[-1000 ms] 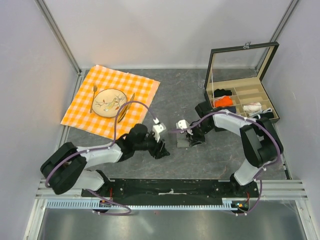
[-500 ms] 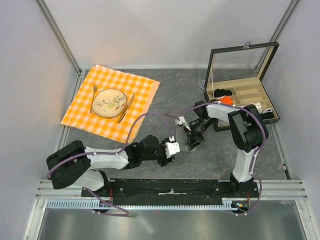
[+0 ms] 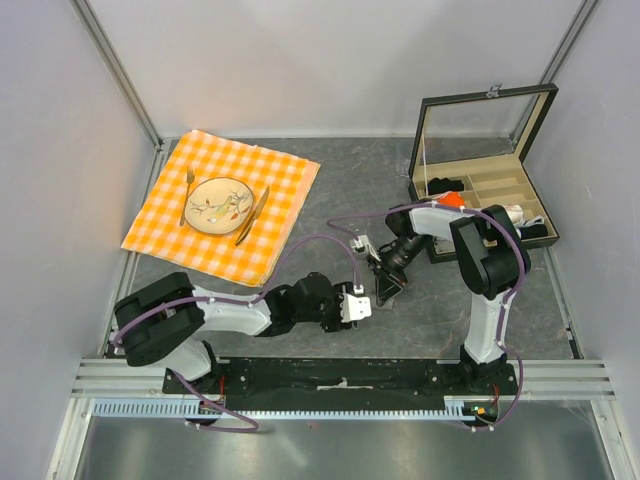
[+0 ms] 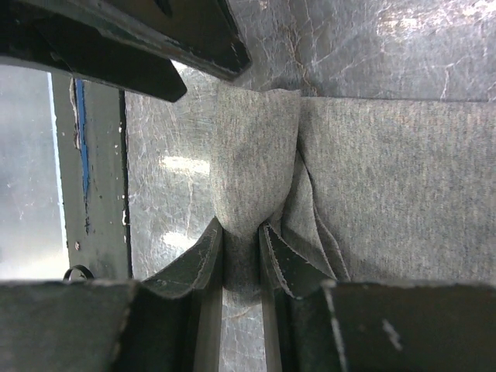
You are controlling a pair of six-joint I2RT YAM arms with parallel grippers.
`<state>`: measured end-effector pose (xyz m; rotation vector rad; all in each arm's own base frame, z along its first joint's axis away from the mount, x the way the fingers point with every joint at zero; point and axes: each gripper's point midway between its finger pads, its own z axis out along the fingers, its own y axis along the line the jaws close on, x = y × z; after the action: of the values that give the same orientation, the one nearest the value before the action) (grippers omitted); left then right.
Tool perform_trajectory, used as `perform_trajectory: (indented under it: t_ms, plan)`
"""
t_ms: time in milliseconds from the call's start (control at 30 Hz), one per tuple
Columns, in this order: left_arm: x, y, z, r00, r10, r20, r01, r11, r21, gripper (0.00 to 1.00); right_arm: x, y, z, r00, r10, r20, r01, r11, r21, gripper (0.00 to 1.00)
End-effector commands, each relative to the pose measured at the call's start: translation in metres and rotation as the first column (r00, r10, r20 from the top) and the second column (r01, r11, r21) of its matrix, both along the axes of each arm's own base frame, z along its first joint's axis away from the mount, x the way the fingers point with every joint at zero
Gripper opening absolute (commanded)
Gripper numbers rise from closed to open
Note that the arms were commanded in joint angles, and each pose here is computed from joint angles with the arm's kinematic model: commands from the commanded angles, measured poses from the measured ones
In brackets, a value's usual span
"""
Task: Roll the underwear
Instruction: Roll the underwear to the center of the board.
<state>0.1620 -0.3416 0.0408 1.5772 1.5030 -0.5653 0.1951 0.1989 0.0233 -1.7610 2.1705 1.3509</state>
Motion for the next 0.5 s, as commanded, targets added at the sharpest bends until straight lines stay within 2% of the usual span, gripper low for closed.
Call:
perform_trajectory:
  t_ms: [0, 267, 367, 467]
  plan:
    - [0.016, -0.028, 0.027, 0.99, -0.048, 0.132, 0.055, 0.998, -0.043, 0.64, 0.001, -0.007, -0.016, 1.0, 0.029, 0.009, -0.029, 0.999, -0.045, 0.2]
    - [0.02, -0.043, 0.008, 0.987, -0.097, 0.131, 0.095, 0.995, 0.022, 0.63, 0.001, -0.008, -0.016, 1.0, 0.027, 0.01, -0.027, 0.999, -0.042, 0.2]
    - [0.022, -0.044, -0.002, 0.988, -0.099, 0.117, 0.093, 0.994, 0.058, 0.55, 0.002, -0.008, -0.015, 1.0, 0.025, 0.012, -0.024, 0.999, -0.038, 0.21]
    - [0.023, -0.04, -0.017, 0.993, -0.085, 0.088, 0.075, 0.991, 0.108, 0.4, 0.003, -0.007, -0.011, 1.0, 0.017, 0.017, -0.016, 1.0, -0.026, 0.21]
